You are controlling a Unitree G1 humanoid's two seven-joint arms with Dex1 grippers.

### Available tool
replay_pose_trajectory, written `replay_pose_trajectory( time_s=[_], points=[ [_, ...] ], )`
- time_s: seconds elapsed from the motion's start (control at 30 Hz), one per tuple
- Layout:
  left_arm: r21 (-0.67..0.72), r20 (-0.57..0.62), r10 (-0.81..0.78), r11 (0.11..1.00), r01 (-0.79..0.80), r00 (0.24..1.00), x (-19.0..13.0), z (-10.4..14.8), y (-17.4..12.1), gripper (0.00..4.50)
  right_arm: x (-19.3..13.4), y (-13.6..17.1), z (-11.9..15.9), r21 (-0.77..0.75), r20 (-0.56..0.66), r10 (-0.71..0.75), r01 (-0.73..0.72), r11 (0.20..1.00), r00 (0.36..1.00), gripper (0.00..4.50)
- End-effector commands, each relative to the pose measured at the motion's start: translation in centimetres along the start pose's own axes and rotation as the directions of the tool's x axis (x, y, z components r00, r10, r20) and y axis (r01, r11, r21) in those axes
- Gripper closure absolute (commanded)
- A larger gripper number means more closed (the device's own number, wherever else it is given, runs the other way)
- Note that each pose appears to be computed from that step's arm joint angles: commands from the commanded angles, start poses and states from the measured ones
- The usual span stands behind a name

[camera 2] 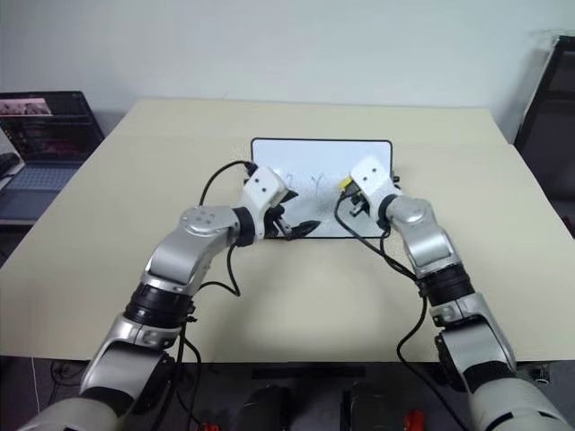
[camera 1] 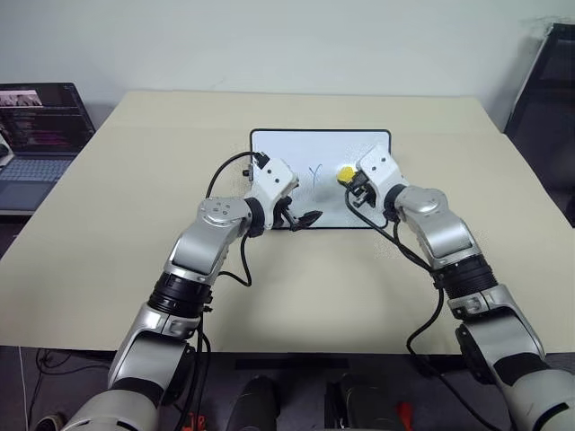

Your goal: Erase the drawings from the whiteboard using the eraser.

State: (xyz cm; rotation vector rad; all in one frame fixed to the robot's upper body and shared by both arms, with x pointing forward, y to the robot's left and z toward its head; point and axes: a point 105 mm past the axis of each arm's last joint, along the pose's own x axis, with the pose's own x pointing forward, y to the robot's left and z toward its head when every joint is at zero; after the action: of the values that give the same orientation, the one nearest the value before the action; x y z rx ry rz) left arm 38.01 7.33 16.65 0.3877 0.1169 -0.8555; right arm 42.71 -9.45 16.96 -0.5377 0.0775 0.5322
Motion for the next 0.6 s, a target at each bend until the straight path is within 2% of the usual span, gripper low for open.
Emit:
replay_pose_trajectory(
  time_s=[0.03, 0.2, 0.3, 0.43, 0.6],
  points=[
    [0.034, 0.039, 0.006, 0.999, -0.007, 0.999, -0.4, 1.4, 0.0, 0.00, 0.3, -2.5, 2.0, -0.021, 0.052, -0.126, 0.127, 0.992, 0.991, 3.56],
    [0.033, 0.036, -0.003, 0.999, 0.001, 0.999, -0.4, 1.3, -0.3, 0.00, 1.1, -3.3, 3.3, -0.027, 0.089, -0.163, 0.166, 0.986, 0.983, 3.56],
    [0.033, 0.034, -0.004, 0.999, 0.002, 0.999, -0.4, 1.2, -0.4, 0.00, 1.4, -3.0, 3.0, -0.037, 0.071, -0.147, 0.150, 0.988, 0.987, 3.56],
    [0.028, 0.028, 0.005, 1.000, -0.006, 1.000, -0.6, 1.0, -0.2, 0.00, 1.0, -1.0, 0.7, -0.065, -0.009, -0.019, 0.019, 0.998, 1.000, 3.56],
    [0.021, -0.002, 0.025, 0.999, -0.025, 1.000, -1.0, 0.1, 0.2, 0.00, -0.7, 1.5, -1.4, -0.117, -0.092, 0.135, -0.145, 0.982, 0.987, 3.56]
  ],
)
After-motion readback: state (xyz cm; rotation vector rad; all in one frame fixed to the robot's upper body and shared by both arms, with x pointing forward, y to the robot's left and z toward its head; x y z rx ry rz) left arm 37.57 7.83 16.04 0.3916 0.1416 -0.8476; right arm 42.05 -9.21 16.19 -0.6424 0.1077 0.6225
